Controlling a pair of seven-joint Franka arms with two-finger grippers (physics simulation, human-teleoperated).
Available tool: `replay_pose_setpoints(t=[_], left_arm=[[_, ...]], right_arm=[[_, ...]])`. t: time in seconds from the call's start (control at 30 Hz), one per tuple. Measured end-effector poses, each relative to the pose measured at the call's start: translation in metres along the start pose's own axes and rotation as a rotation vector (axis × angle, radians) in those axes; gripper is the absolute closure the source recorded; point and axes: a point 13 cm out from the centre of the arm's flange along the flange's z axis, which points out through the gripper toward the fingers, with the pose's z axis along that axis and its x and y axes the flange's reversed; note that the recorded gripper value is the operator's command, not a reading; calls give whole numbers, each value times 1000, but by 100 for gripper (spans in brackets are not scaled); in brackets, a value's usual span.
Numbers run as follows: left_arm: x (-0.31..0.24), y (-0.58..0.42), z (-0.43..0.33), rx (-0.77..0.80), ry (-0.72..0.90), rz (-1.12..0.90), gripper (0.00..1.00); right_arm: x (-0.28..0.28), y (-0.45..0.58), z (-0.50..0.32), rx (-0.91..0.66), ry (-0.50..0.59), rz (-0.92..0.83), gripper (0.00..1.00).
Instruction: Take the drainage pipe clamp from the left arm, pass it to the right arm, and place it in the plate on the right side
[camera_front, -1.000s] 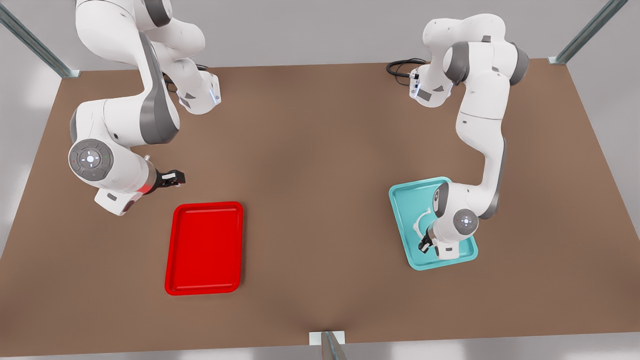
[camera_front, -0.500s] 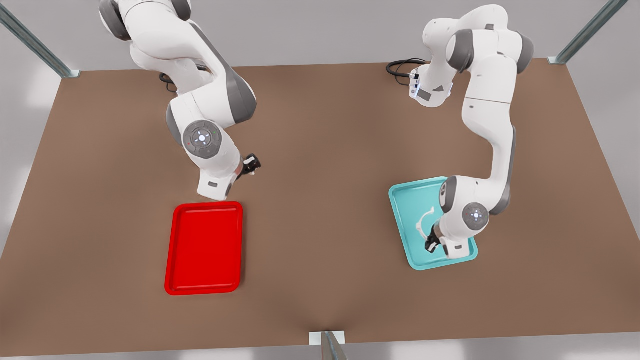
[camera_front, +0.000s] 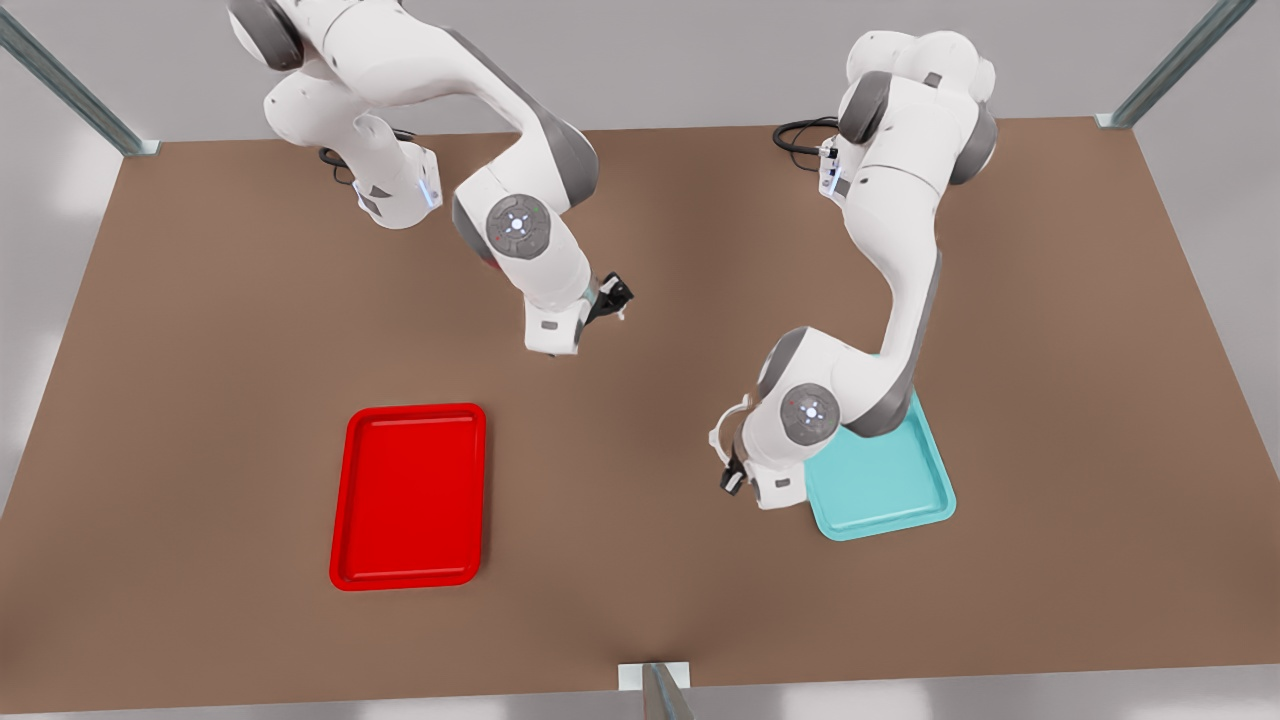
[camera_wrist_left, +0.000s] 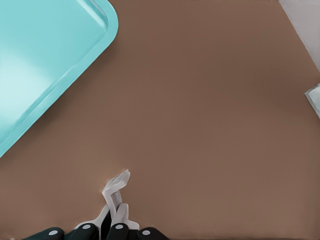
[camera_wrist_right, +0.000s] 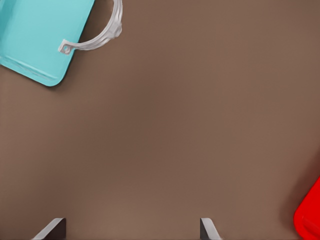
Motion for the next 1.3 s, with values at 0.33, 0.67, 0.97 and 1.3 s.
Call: replay_pose_setpoints(t=[0.33,0.67,0.97,1.3], left_arm=[[95,-27,-1,56,84,-283,79],[102,-33,6,62,103,-531,79],[100,-33,4,55,112,-667,79],[108,-31,3,44,123,-735,79]], right_arm=[[-39,19,55,4,-125,71,0],[-62,17,84,8,-206,140,0],[-67,-17,107,34,-240,201,0],[-83,-29,127,39,-287,227,0]])
